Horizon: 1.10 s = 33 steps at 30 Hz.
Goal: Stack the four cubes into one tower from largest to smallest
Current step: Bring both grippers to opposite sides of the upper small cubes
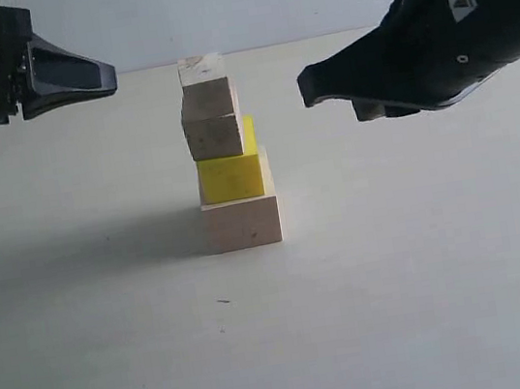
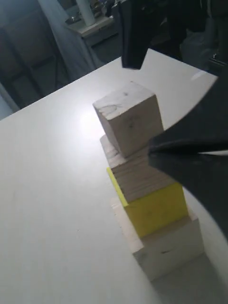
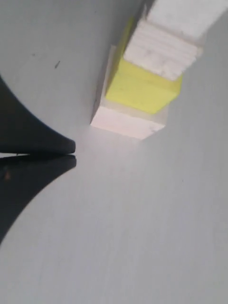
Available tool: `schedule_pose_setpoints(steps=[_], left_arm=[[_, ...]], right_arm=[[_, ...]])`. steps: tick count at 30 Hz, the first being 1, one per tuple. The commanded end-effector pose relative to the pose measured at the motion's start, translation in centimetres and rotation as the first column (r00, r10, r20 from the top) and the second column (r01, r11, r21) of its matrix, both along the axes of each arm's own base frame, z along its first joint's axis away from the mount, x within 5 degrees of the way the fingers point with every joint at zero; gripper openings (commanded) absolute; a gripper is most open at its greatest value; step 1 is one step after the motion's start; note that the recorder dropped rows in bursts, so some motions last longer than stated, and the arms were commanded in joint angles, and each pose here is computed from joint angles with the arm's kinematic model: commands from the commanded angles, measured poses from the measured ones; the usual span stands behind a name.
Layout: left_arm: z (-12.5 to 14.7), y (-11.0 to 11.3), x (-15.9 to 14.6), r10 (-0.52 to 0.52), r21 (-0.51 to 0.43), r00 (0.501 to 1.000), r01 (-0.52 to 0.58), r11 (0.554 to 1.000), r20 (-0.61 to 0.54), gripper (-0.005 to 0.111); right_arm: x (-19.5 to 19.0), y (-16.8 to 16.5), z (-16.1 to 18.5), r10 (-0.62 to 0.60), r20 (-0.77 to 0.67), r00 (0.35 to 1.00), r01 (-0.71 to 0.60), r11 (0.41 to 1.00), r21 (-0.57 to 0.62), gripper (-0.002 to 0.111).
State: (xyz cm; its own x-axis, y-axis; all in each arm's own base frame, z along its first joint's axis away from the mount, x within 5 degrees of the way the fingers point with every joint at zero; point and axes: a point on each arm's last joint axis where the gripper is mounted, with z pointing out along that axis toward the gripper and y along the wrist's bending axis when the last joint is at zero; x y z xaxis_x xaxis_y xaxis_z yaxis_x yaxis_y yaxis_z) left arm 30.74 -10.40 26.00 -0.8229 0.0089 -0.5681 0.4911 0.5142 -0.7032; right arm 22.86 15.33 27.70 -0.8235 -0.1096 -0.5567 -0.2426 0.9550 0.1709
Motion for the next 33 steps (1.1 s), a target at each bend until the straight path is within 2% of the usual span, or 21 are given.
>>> schedule_pose_setpoints(steps=[1, 4, 7, 9, 12, 20, 33], left_arm=[[-0.9, -0.1, -0.2, -0.004, -0.032, 0.998, 0.002, 0.999, -0.062, 0.000], [-1.6, -0.2, 0.0, -0.023, -0.052, 0.995, 0.018, 0.998, -0.096, 0.000], [-3.5, -0.7, 0.5, -0.044, -0.057, 0.986, 0.035, 0.998, -0.162, 0.000], [-4.5, -1.4, 0.6, -0.079, -0.087, 0.981, 0.064, 0.994, -0.175, 0.000], [-5.2, -2.0, 0.8, -0.112, -0.149, 0.976, 0.084, 0.985, -0.187, 0.000], [-5.8, -2.1, 1.1, -0.114, -0.151, 0.977, 0.087, 0.985, -0.181, 0.000], [-5.9, -2.0, 1.3, -0.082, -0.143, 0.981, 0.056, 0.988, -0.178, 0.000]], right_arm=[[2.3, -1.3, -1.2, -0.105, -0.032, 0.994, 0.107, 0.991, 0.078, 0.000], [3.2, -1.9, -1.1, -0.122, -0.058, 0.991, 0.131, 0.969, 0.208, 0.000], [3.9, -1.2, -1.3, -0.055, -0.075, 0.996, 0.078, 0.938, 0.337, 0.000], [4.0, -0.5, -2.1, -0.011, -0.114, 0.993, 0.052, 0.928, 0.369, 0.000], [4.4, 0.1, -2.9, 0.013, -0.141, 0.990, 0.046, 0.913, 0.404, 0.000], [4.9, 1.4, -4.0, 0.077, -0.176, 0.981, 0.024, 0.861, 0.509, 0.000], [5.0, 2.1, -4.6, 0.128, -0.205, 0.970, 0.009, 0.829, 0.560, 0.000]])
